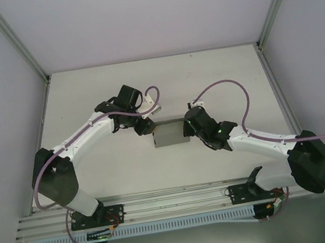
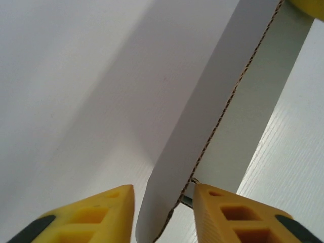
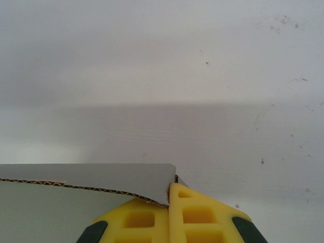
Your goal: Assemble paper box
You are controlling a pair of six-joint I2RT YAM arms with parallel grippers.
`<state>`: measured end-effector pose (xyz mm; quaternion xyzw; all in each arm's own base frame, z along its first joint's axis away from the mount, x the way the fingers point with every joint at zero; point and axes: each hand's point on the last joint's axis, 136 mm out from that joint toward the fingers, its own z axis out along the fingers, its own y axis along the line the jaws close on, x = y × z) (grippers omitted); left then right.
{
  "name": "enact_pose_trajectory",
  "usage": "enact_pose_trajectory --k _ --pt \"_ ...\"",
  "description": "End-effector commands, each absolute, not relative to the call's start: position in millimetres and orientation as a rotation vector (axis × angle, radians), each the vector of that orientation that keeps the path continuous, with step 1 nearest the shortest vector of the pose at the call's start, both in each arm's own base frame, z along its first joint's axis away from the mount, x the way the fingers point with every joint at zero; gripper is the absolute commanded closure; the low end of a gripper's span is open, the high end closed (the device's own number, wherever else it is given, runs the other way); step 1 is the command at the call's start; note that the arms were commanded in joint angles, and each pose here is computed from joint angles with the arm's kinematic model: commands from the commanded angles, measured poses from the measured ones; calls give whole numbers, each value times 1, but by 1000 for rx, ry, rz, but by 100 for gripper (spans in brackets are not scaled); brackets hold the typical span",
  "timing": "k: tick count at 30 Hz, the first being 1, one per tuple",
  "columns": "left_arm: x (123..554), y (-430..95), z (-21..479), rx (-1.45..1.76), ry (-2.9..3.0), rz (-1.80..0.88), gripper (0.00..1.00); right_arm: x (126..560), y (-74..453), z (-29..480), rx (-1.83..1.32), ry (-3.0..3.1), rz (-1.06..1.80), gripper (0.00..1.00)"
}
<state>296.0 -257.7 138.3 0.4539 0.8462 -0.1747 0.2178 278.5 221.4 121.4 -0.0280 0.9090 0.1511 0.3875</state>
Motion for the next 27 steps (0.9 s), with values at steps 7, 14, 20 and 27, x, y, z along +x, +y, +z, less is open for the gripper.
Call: enact_pose_trajectory --k 7,14,20,27 --pt "294 -253 147 1157 2405 -509 99 221 189 49 -220 2633 189 100" --pt "296 -266 149 882 2498 -658 100 223 190 50 -204 2626 163 100" --pt "285 -267 138 597 2599 -648 100 225 188 56 -125 2580 127 100" --pt "273 -264 120 456 2675 -590 100 224 183 57 -102 2561 72 100"
